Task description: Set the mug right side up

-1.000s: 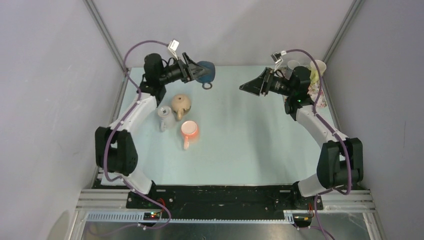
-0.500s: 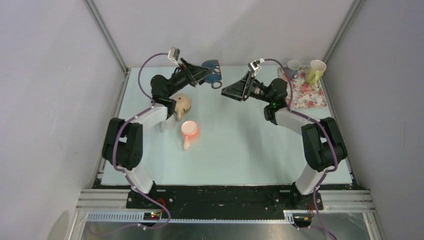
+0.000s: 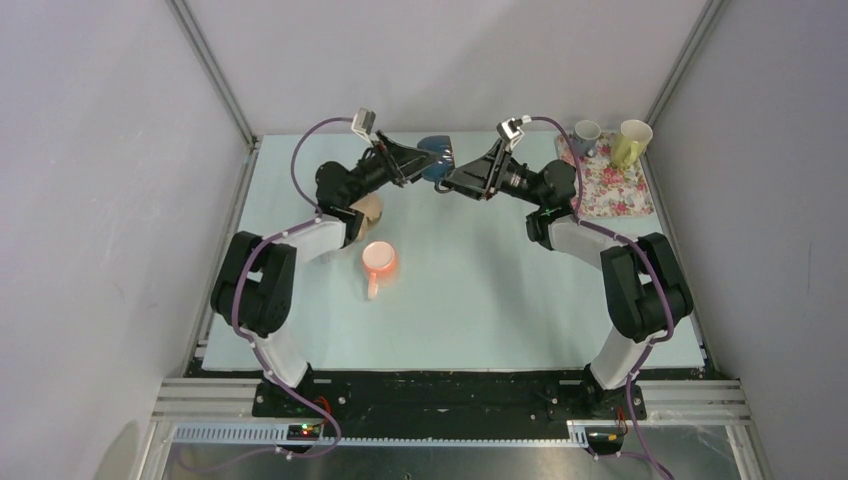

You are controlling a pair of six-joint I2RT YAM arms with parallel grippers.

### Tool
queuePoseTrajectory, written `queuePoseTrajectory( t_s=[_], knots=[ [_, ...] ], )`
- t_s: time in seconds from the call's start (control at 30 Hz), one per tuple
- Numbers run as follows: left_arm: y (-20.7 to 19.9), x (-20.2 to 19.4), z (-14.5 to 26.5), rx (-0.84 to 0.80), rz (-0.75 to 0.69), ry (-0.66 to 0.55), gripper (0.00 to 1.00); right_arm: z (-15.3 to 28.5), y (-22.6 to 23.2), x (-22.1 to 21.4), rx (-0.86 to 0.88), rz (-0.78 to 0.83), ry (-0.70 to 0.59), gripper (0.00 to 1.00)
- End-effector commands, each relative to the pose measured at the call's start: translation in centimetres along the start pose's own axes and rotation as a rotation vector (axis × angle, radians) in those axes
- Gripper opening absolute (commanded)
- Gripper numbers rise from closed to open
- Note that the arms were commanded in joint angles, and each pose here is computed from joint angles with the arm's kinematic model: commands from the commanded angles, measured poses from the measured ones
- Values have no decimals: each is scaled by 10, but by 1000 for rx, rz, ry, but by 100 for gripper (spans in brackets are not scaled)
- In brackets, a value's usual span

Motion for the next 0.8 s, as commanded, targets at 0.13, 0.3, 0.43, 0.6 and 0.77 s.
queuePoseTrajectory(
  t_s=[0.13,0.3,0.43,0.6,0.77],
  knots=[
    [-13,-10,-12,-86,-116,-3,0,-3,-3,-1,-33,-10,-9,67],
    [-7,-12,-13,-69,-116,5,0,-5,-4,-5,-52,-6,4,60],
    [-2,-15,-13,-42,-112,15,0,-6,-5,-7,-60,1,10,49],
    [1,-16,-13,-27,-104,20,0,-7,-6,-9,-62,14,17,32],
    [2,-17,-12,-26,-103,32,0,-6,-6,-8,-62,39,18,3]
  ],
)
Point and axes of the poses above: each gripper's point midway between its finger pads, its own z axis back along the fingers, its own y axis along the line the jaws close on, x = y × z, the point moved 7 cm from there along z, back along the fingers, and after that the axes turned 1 degree about z, right-handed, at the moved point
